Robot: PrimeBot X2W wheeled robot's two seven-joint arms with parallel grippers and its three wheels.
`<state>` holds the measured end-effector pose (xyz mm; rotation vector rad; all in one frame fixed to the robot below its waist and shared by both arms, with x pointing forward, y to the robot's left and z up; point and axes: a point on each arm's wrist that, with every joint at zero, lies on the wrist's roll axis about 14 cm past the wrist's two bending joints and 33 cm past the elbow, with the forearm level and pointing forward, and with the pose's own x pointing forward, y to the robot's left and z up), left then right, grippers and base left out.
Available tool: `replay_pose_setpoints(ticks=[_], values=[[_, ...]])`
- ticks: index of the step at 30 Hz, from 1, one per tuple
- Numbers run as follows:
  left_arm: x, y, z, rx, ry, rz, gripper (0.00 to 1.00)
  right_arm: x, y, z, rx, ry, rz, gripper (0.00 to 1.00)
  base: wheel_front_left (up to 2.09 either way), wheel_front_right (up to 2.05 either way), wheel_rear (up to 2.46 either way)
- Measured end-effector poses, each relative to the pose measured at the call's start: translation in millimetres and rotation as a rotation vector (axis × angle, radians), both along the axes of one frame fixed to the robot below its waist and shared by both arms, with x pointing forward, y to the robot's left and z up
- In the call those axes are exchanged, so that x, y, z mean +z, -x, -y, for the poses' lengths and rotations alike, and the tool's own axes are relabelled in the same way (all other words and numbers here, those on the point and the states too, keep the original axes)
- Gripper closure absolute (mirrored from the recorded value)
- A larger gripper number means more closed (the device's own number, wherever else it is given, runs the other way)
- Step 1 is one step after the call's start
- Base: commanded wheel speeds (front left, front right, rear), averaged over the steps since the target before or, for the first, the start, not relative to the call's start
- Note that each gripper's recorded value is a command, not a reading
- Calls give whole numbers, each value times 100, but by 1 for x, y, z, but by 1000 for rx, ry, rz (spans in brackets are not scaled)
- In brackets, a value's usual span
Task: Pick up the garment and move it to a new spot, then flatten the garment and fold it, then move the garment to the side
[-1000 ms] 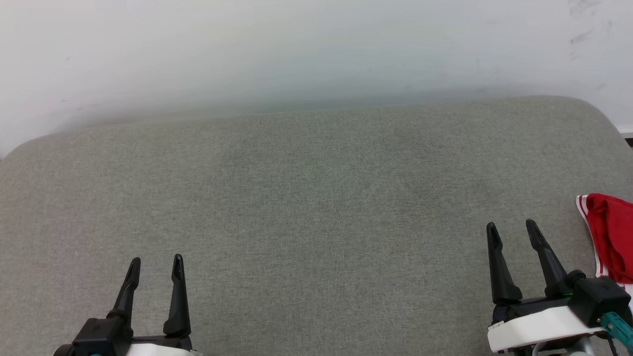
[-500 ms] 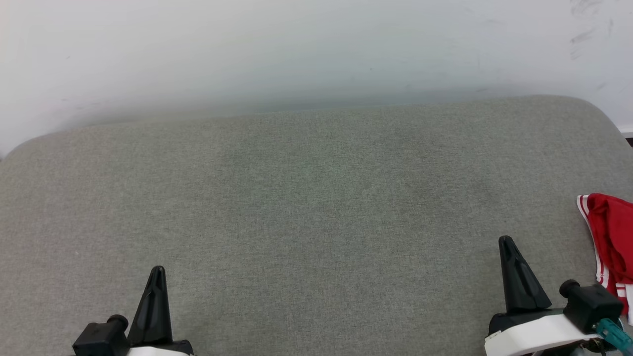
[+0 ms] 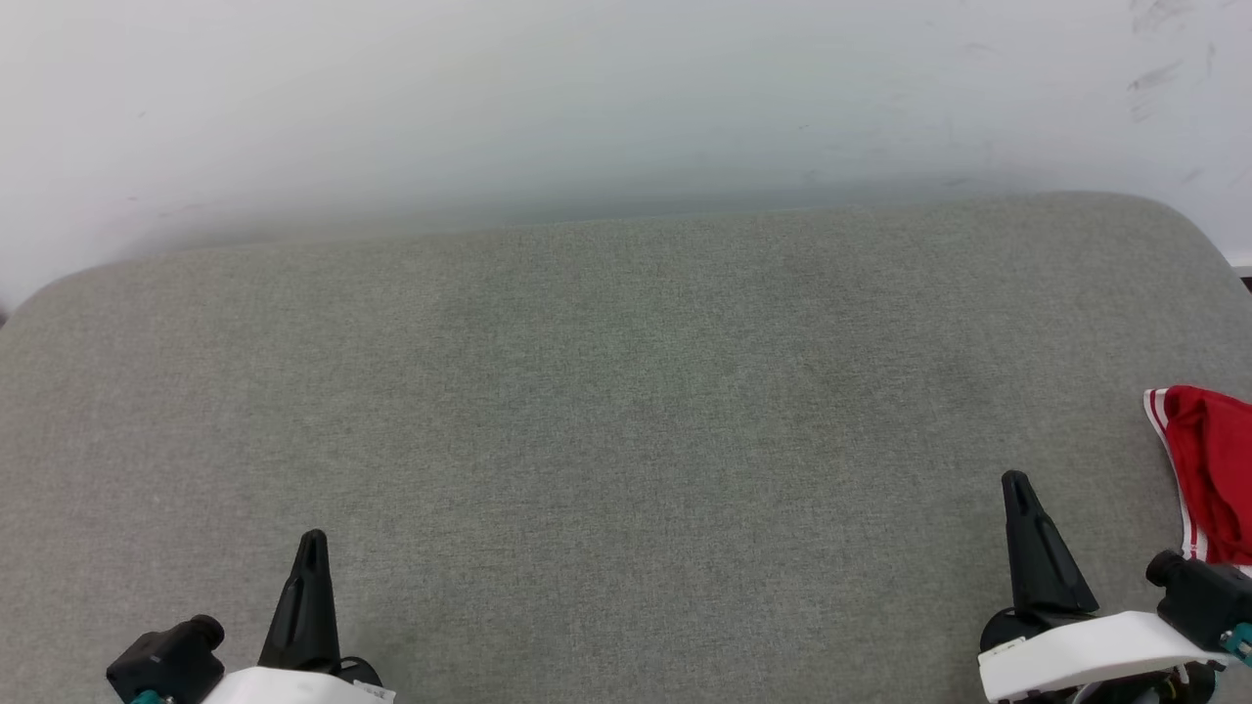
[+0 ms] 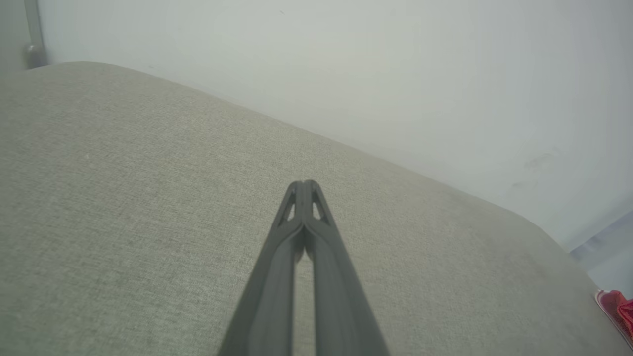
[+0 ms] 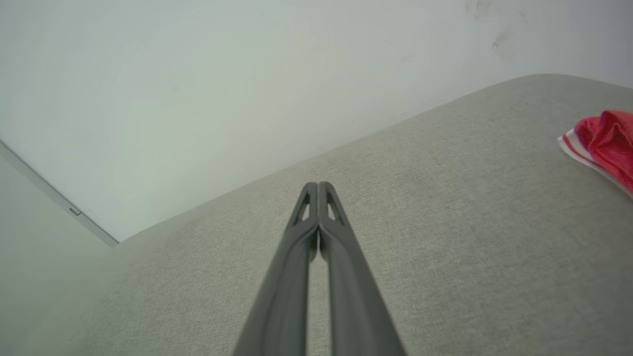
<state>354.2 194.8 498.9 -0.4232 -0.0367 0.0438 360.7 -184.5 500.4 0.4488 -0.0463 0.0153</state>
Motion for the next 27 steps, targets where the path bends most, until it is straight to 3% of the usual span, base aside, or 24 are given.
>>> replay_pose_setpoints(ticks=[27], values=[[-5, -13, -3, 8, 403, -35, 100, -4, -9, 11, -30, -389, -45, 100, 0, 0, 0]])
